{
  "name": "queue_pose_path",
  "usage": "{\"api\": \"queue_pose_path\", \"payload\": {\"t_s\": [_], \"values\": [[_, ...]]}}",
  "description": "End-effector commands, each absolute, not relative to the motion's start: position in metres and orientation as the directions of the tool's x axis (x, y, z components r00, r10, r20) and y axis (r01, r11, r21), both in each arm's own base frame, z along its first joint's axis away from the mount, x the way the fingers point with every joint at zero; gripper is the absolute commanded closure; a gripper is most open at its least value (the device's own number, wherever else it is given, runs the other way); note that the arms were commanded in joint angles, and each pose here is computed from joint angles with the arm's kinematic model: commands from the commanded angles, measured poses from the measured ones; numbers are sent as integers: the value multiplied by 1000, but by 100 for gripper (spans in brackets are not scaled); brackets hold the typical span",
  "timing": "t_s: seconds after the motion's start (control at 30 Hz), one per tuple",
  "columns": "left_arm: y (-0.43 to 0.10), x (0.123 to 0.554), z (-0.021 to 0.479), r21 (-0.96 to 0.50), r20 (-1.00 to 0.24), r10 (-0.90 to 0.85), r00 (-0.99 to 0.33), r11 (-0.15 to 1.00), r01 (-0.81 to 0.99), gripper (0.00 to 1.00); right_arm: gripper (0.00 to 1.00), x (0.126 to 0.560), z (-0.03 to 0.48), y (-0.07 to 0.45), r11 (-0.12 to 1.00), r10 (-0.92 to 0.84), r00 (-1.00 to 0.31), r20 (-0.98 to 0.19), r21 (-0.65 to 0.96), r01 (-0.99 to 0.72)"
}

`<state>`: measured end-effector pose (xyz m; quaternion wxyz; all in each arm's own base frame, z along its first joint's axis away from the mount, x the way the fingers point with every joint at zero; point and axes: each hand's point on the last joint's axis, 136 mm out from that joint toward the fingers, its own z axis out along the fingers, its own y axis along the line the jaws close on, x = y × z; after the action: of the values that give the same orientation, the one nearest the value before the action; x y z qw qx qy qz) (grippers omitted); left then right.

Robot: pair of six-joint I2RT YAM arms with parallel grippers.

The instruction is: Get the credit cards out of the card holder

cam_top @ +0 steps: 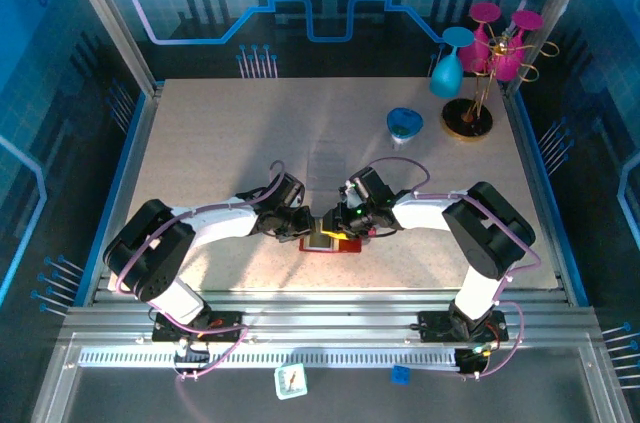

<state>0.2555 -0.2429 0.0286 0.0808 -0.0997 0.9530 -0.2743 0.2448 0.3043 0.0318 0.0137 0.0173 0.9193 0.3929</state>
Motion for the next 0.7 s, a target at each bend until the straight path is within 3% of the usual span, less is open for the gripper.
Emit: {"api": "queue_pose_path", "payload": {"t_s": [0.0, 0.67], "values": [[-238, 250, 20, -525, -66, -239, -969, 834, -169, 88, 65, 235, 22, 293, 747, 40, -999, 7, 664, 35], [-239, 249, 21, -527, -59, -237, -970, 832, -171, 88, 61, 240, 26, 287, 780, 26, -999, -27, 626, 3]]}}
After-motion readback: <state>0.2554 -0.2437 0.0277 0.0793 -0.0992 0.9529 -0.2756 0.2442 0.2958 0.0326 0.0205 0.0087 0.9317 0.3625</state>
